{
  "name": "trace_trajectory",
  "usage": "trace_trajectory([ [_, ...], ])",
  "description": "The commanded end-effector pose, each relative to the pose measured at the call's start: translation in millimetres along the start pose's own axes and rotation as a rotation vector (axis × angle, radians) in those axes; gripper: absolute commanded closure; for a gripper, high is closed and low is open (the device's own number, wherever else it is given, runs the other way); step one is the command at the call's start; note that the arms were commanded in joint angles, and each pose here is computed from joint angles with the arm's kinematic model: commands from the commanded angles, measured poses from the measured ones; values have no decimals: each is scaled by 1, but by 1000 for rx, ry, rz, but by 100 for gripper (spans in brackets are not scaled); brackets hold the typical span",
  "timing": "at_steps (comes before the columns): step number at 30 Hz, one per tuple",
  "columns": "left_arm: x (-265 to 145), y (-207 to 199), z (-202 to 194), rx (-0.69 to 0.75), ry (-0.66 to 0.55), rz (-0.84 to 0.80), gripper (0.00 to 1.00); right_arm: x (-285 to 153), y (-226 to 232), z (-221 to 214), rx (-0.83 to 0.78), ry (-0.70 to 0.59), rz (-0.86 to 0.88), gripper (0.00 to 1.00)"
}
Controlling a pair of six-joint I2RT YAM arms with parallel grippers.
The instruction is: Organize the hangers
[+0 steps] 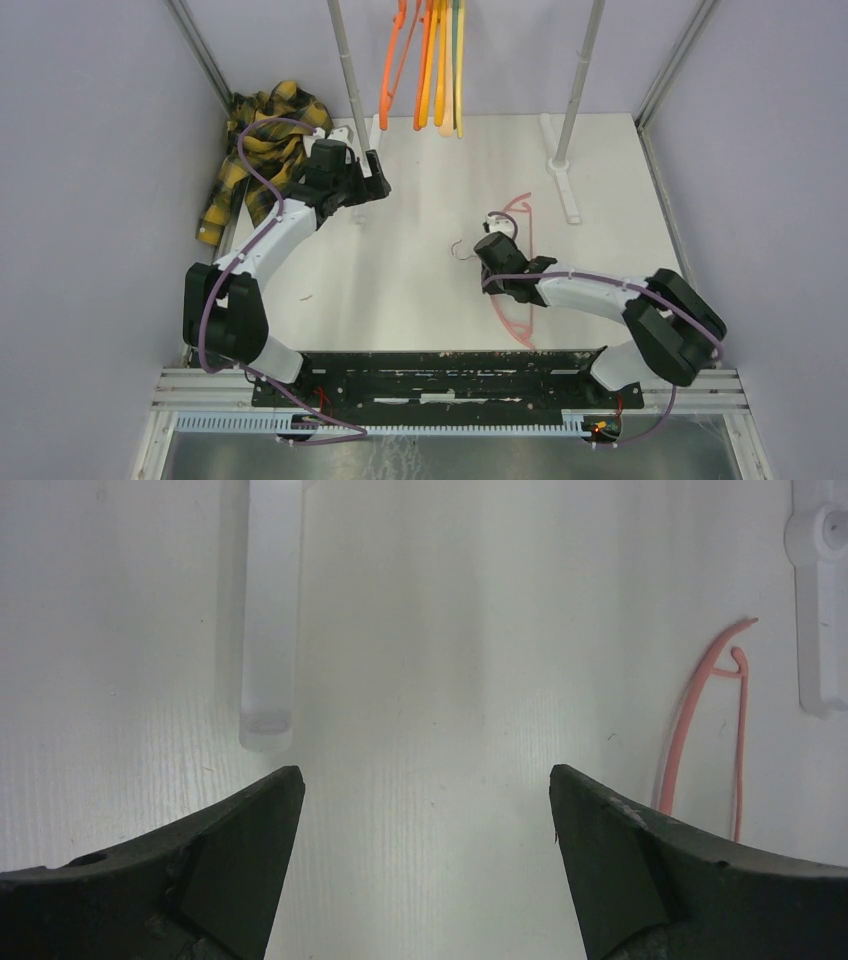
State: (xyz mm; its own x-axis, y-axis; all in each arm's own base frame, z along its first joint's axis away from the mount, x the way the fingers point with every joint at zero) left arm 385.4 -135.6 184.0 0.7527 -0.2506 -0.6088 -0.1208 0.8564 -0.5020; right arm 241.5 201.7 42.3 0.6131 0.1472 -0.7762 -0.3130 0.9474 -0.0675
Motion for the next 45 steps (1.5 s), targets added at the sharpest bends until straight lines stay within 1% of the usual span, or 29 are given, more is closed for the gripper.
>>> trace_trajectory([
  [1, -12, -6, 19, 45, -80, -32, 0, -50, 8, 35, 74, -140, 148, 100],
  [6, -13, -7, 17, 36, -79, -36, 0, -103, 1, 65, 204, -249, 312, 99],
  [12, -15, -4, 16, 34, -83, -30, 0, -142, -26, 85, 369, -323, 433, 99],
  [15, -17, -5, 17, 36, -86, -32, 0, -161, -37, 96, 405, -370, 469, 99],
  [18, -19, -6, 18, 36, -90, -33, 0, -184, -40, 115, 433, -417, 547, 99],
  [22, -24, -8, 22, 36, -102, -40, 0, -213, -45, 150, 479, -481, 673, 100],
  [26, -30, -11, 26, 37, -117, -42, 0, -238, -50, 196, 538, -557, 829, 99],
  [29, -33, -13, 29, 39, -122, -48, 0, -257, -53, 225, 536, -612, 894, 100],
  [34, -37, -17, 32, 39, -129, -62, 0, -289, -62, 276, 484, -720, 907, 99],
  [39, -40, -18, 33, 34, -136, -67, 0, -307, -77, 335, 449, -837, 890, 99],
  [42, -40, -13, 31, 35, -140, -53, 0, -310, -90, 366, 465, -909, 877, 99],
  [45, -39, -8, 29, 45, -143, -26, 0, -296, -98, 392, 500, -928, 884, 99],
])
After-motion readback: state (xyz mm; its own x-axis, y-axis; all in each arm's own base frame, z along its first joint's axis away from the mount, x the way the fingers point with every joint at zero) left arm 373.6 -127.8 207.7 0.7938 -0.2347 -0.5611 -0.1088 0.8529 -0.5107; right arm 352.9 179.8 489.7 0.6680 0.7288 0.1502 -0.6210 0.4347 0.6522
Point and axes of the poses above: each gripper's point midway between its finger pads, its own x axis out along the fingers, its own y axis along the line the jaws close on, z = x × y, the point moved 3 cm from there along -x, back along the fingers, and after that the axes turned 14 degrees about -x, right-handed, at the moved point
